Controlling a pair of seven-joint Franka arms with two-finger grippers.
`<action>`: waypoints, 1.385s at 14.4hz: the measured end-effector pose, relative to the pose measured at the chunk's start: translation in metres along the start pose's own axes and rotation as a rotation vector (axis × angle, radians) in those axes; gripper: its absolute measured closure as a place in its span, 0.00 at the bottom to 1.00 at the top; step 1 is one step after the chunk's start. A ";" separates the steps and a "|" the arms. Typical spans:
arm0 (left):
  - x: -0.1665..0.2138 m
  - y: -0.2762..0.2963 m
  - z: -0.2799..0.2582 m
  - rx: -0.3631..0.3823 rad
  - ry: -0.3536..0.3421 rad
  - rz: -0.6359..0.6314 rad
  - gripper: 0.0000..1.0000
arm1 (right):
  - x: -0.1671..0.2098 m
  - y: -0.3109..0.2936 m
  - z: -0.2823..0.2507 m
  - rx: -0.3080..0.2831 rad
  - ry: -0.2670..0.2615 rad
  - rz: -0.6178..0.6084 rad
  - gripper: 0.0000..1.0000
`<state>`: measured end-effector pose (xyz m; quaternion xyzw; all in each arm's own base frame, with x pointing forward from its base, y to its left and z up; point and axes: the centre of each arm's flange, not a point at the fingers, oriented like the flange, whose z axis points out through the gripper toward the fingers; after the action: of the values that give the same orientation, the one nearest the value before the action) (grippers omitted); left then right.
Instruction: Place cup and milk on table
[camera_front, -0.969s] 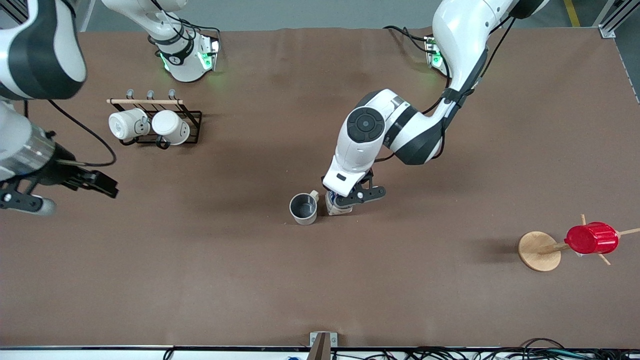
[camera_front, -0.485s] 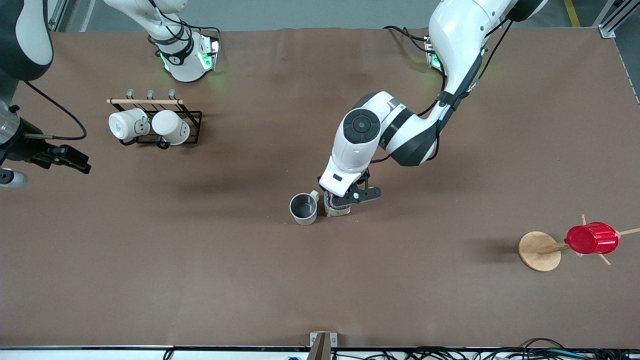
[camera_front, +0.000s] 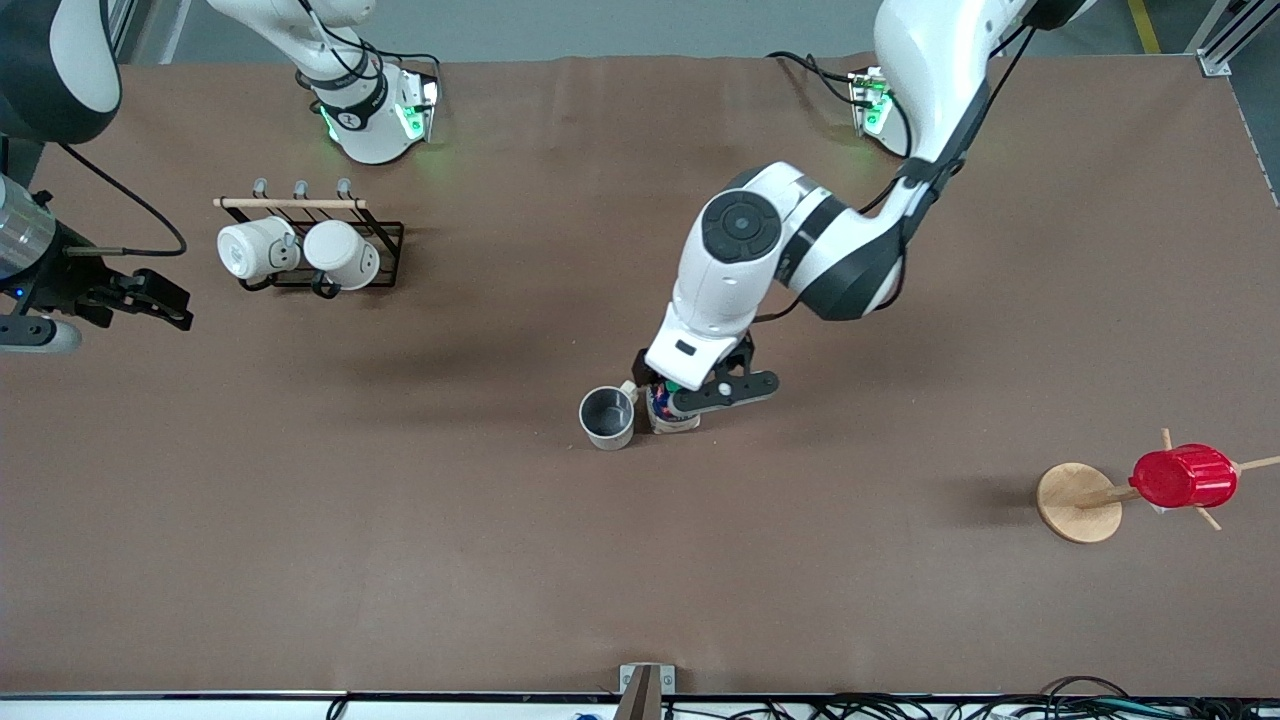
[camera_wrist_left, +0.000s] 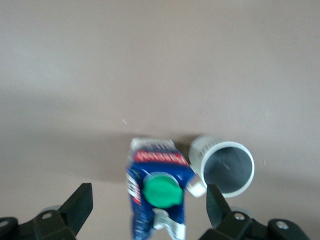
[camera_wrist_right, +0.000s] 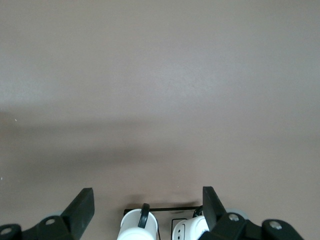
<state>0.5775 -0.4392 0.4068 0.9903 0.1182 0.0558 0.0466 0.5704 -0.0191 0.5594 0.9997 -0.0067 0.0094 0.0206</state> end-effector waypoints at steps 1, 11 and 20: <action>0.017 -0.019 -0.023 0.030 0.022 0.005 0.00 | 0.000 0.000 -0.001 0.000 0.002 -0.008 0.04; 0.084 -0.233 -0.238 0.174 -0.016 0.116 0.00 | 0.001 0.001 -0.014 -0.001 0.029 -0.017 0.04; 0.050 -0.361 -0.281 0.134 -0.120 0.265 0.00 | 0.001 0.002 -0.015 -0.001 0.030 -0.016 0.04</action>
<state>0.5089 -0.0554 0.6518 0.9997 -0.0129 -0.0059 -0.0202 0.5708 -0.0202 0.5741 0.9995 0.0015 0.0241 0.0214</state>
